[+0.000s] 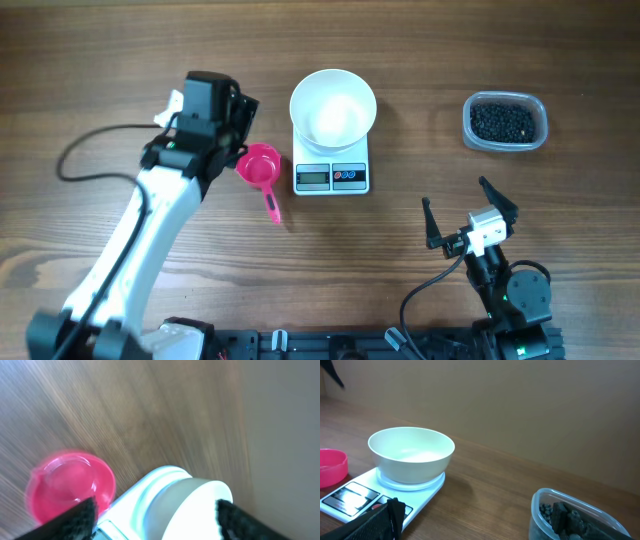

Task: Scoop item into bowl and weigh 150g on scale
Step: 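Carry the pink scoop with the left gripper toward the scale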

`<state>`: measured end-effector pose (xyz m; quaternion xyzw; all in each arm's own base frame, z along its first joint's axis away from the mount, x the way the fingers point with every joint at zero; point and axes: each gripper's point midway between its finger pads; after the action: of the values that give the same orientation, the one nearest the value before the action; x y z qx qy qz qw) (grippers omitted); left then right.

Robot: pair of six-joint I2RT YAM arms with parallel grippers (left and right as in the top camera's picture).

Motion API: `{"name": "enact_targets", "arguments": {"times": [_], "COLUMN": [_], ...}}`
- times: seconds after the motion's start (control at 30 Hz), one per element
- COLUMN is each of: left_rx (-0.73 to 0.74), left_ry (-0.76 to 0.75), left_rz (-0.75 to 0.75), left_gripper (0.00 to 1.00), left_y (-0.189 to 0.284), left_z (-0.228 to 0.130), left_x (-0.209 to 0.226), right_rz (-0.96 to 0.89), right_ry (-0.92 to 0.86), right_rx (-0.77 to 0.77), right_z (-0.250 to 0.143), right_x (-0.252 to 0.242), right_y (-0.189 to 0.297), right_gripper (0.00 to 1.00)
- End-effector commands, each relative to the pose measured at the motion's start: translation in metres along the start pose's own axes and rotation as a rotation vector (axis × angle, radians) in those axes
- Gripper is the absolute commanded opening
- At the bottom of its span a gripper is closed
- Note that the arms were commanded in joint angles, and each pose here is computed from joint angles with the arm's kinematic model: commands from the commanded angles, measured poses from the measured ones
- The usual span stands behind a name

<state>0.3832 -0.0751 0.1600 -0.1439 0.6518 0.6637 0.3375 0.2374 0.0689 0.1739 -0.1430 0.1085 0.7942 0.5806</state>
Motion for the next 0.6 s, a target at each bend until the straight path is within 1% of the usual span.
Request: {"name": "enact_targets", "arguments": {"times": [0.0,0.1,0.17,0.33,0.4,0.43,0.5,0.57], "left_rx": [-0.146,-0.087,-0.038,0.047,0.083,0.119,0.146,0.161], "left_ry": [-0.515,-0.757,-0.870,-0.893,-0.896,-0.894,-0.896,-0.897], "left_rz": [0.061,0.178,0.252,0.397,0.420,0.436,0.474,0.501], "left_gripper": [0.99,1.00,1.00,1.00,1.00,0.98,0.93,0.90], "left_y": [0.022,0.014,0.005,-0.021,-0.030,-0.037,-0.046,-0.053], "left_z": [0.028,0.024,0.022,0.017,0.013,0.008,0.005,0.004], "left_x": [0.005,0.030,0.046,0.081,0.089,0.096,0.107,0.114], "right_rz": [-0.008,-0.008,-0.008,-0.008,-0.008,-0.008,-0.008,-0.008], "right_ry": [0.005,0.005,0.005,0.005,0.005,0.005,0.005,0.005], "right_rx": [0.003,0.003,0.003,0.003,0.003,0.003,0.003,0.003], "right_z": [-0.001,-0.001,-0.001,-0.001,-0.001,-0.001,-0.001,-0.001], "right_x": [-0.001,-0.001,-0.001,-0.001,-0.001,-0.001,-0.001,-0.001], "right_y": [0.000,0.000,0.000,0.000,0.000,0.000,0.000,0.000], "right_gripper": [1.00,1.00,1.00,1.00,1.00,1.00,1.00,1.00]}}
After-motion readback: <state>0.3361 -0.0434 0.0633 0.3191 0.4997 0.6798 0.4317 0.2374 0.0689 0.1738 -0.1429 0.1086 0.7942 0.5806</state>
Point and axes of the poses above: each gripper's point midway between its finger pads, its own y axis back along the fingers, its own x axis along the line the jaws close on, z = x × y, and after that the axes turned 9 degrees about y, right-handed
